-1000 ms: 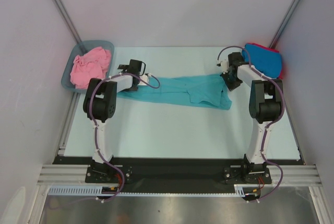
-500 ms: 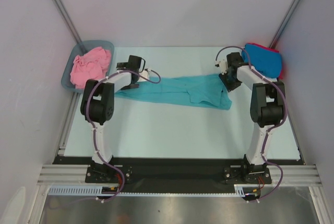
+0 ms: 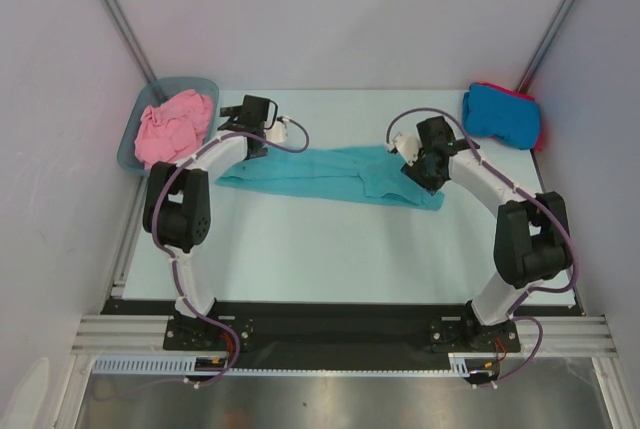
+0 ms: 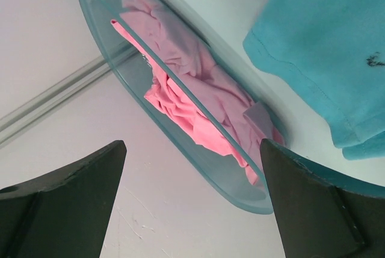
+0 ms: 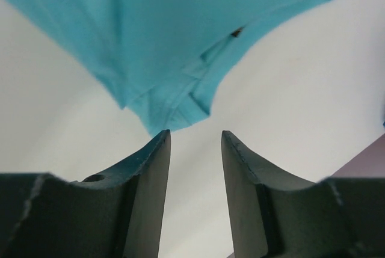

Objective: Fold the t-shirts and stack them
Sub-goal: Fold the tshirt

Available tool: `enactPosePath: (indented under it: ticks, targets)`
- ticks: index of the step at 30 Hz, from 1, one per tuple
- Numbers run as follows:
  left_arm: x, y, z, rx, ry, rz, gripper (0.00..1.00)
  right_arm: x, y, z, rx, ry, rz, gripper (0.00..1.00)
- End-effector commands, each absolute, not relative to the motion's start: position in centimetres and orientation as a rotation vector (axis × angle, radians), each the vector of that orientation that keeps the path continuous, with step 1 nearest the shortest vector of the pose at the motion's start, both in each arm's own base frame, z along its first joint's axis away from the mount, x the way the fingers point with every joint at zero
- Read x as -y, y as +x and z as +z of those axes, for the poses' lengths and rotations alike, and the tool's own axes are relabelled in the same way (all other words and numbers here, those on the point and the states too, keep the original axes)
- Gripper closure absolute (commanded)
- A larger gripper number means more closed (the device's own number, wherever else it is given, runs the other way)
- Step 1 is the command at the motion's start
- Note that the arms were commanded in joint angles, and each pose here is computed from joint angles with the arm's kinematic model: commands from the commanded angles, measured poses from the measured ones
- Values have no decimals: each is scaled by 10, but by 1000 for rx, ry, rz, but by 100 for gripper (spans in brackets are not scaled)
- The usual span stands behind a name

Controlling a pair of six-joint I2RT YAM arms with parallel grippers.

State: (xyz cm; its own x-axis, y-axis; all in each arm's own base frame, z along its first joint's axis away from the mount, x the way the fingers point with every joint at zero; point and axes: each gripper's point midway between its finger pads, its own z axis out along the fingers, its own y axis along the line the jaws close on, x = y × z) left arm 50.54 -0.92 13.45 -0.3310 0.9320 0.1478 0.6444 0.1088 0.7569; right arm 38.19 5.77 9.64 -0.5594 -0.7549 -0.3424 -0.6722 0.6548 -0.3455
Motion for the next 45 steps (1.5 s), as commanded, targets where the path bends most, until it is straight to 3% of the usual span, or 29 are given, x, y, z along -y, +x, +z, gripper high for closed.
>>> enactPosePath:
  ticks: [1, 15, 45]
  targets:
    - [9, 509, 176, -1996, 1405, 1102, 0, -63, 380, 104, -2293, -1278, -304, 55]
    - [9, 508, 179, -1994, 1392, 1097, 0, -101, 353, 81, -2115, -1672, -267, 39]
    - [3, 515, 189, -1996, 1331, 1104, 0, -125, 357, 18, -2062, -1902, -261, 42]
